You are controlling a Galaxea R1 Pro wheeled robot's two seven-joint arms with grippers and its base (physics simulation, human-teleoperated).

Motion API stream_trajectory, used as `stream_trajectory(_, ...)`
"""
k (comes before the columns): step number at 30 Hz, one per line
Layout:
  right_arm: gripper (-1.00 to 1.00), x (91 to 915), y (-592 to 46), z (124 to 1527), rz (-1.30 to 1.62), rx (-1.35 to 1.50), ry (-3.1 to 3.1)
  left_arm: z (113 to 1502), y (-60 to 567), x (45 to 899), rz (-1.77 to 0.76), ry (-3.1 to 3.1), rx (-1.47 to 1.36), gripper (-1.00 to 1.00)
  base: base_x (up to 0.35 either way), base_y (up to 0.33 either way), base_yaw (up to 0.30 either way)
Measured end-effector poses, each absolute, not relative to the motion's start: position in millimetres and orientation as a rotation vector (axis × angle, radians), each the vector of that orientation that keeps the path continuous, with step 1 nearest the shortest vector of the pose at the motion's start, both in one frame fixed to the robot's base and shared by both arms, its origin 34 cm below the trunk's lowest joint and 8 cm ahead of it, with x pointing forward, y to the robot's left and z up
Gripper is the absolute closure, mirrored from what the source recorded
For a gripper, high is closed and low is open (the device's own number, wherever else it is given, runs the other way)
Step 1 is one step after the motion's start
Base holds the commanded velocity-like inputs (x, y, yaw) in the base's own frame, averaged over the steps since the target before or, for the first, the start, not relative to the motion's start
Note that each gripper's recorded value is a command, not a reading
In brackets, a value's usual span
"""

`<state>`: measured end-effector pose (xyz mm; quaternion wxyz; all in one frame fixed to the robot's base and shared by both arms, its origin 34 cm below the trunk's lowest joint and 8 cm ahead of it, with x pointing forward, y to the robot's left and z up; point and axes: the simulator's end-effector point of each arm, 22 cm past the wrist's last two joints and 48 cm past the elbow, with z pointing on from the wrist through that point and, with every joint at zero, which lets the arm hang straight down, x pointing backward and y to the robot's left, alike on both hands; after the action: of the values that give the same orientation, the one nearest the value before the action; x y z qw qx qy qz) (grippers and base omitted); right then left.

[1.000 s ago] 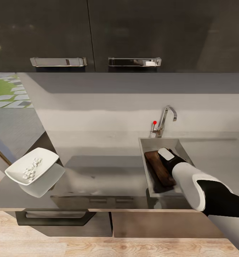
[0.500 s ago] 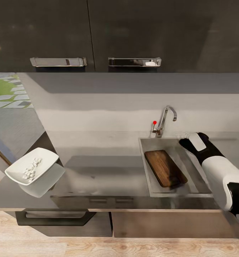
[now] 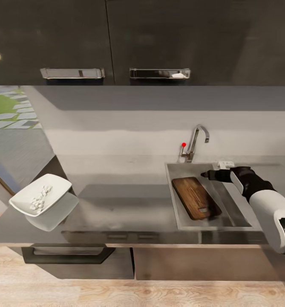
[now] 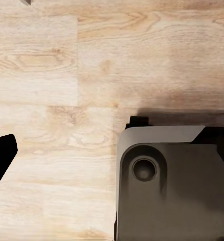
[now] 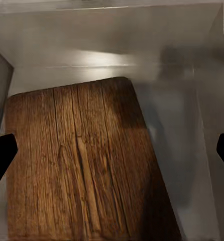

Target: In the kitchen, take the Vidalia onion out of the sink, dice it on the chopping board with the paring knife, put the diced onion into the bowl on the countertop, then place both the paring knife and the chopping board into the sink.

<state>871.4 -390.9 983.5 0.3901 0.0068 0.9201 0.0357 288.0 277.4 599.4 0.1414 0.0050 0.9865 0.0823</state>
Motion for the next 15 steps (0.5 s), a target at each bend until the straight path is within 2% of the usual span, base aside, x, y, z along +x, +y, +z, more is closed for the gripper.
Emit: stream_trajectory(15, -1.0, 871.4, -389.5, 984.1, 0.099, 0.001, 2.337, 599.4, 278.5, 287.9, 0.24, 2.848, 0.014, -1.0, -0.234, 0.0, 0.0)
